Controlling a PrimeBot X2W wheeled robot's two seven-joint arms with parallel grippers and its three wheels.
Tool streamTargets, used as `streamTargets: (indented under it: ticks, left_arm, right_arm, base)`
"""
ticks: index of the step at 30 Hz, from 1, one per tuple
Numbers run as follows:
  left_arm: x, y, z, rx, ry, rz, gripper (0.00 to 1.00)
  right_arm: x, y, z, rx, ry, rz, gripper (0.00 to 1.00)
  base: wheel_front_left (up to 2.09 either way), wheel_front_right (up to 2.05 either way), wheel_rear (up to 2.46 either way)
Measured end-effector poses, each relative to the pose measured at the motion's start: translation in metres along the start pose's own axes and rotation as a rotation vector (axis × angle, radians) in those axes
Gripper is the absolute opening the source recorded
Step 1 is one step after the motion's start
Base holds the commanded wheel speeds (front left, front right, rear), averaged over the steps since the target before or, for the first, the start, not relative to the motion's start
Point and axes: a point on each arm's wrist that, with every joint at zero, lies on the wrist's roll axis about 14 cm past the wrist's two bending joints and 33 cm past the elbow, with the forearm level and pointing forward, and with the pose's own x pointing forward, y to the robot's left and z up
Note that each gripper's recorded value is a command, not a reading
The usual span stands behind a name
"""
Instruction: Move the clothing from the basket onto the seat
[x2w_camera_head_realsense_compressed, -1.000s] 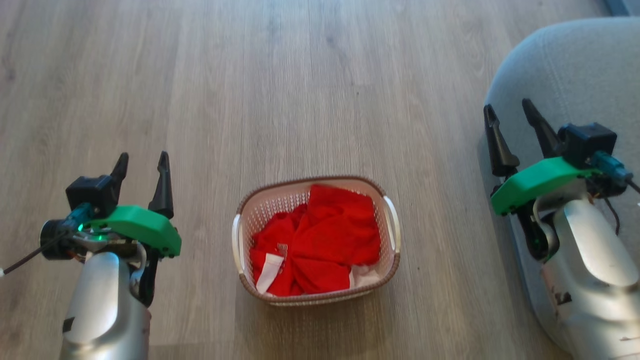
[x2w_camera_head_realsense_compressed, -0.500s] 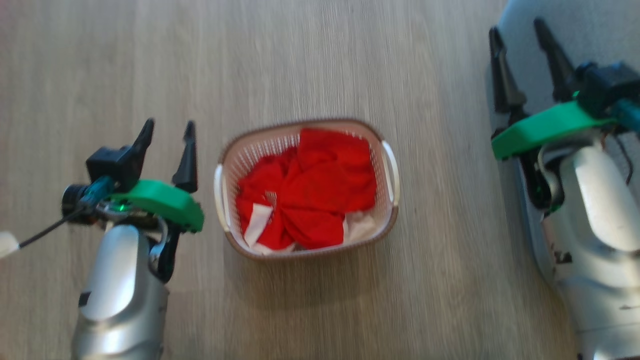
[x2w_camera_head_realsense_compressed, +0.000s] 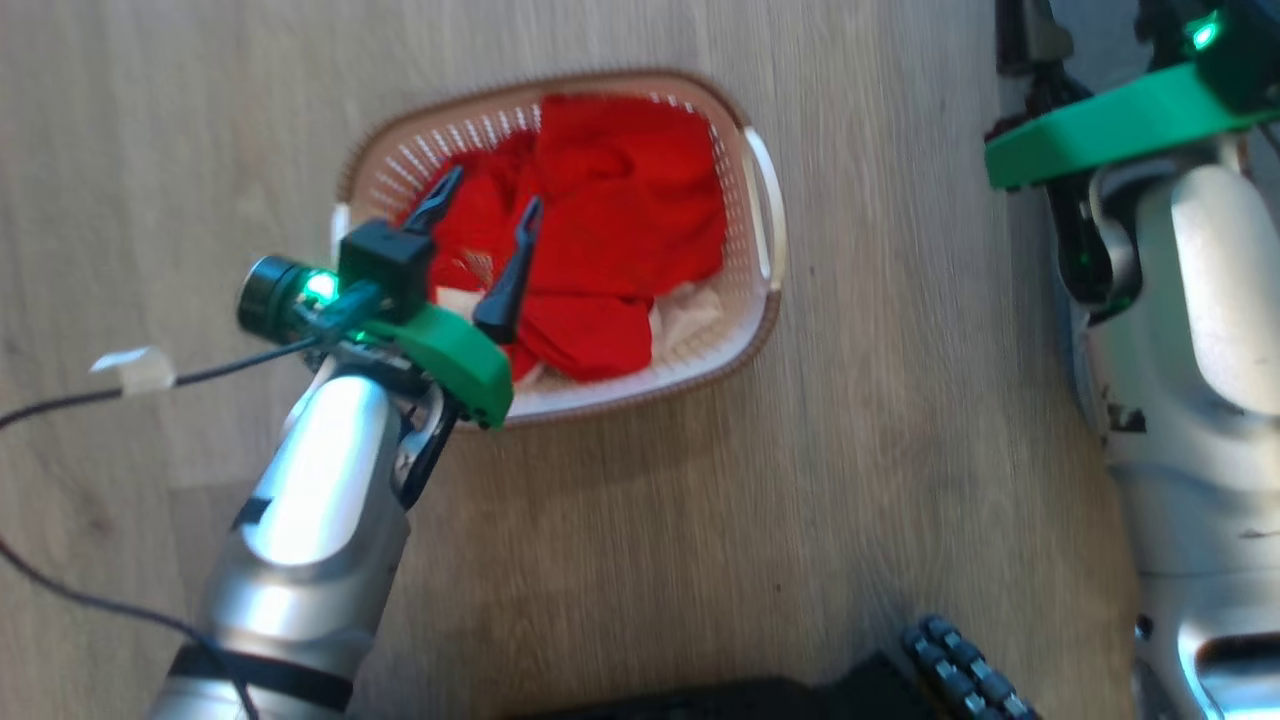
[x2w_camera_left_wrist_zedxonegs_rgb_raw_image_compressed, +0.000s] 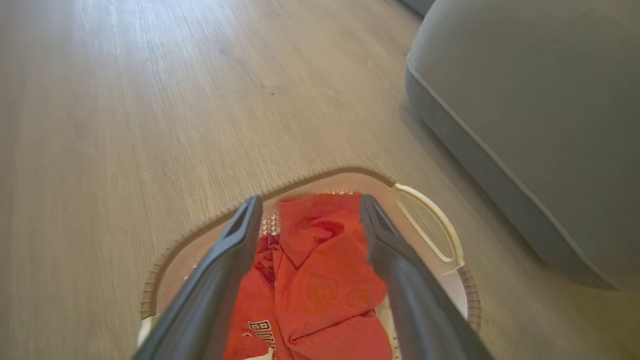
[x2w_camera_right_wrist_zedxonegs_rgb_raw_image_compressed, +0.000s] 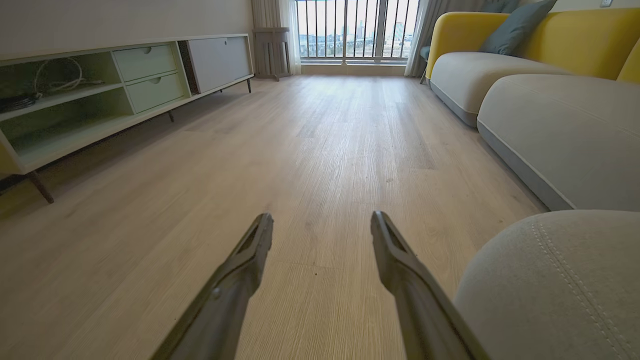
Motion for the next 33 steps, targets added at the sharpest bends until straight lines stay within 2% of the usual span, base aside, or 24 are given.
streamTargets:
  ticks: [5,11,17,22,33]
  left_arm:
    - [0.02,-0.022,-0.041,0.043,0.099,-0.115,1.0]
    - [0.04,-0.04,-0.069,0.105,0.165,-0.22,1.0]
    - [0.059,-0.045,-0.108,0.196,0.264,-0.309,1.0]
    - [0.079,-0.037,-0.131,0.279,0.321,-0.344,1.0]
    - [0.112,-0.039,-0.172,0.357,0.384,-0.394,1.0]
  right_arm:
    - [0.006,-0.002,-0.025,0.002,0.035,-0.004,1.0]
    - [0.001,-0.012,-0.047,-0.016,0.083,-0.019,1.0]
    - [0.0,-0.013,-0.061,-0.032,0.11,-0.011,1.0]
    - [-0.003,-0.025,-0.067,-0.043,0.124,-0.027,1.0]
    - [-0.018,-0.043,-0.089,-0.019,0.177,-0.065,1.0]
  base:
    - [0.0,0.0,0.0]
    - [0.0,0.0,0.0]
    - [0.0,0.0,0.0]
    - [0.0,0.0,0.0]
    - [0.0,0.0,0.0]
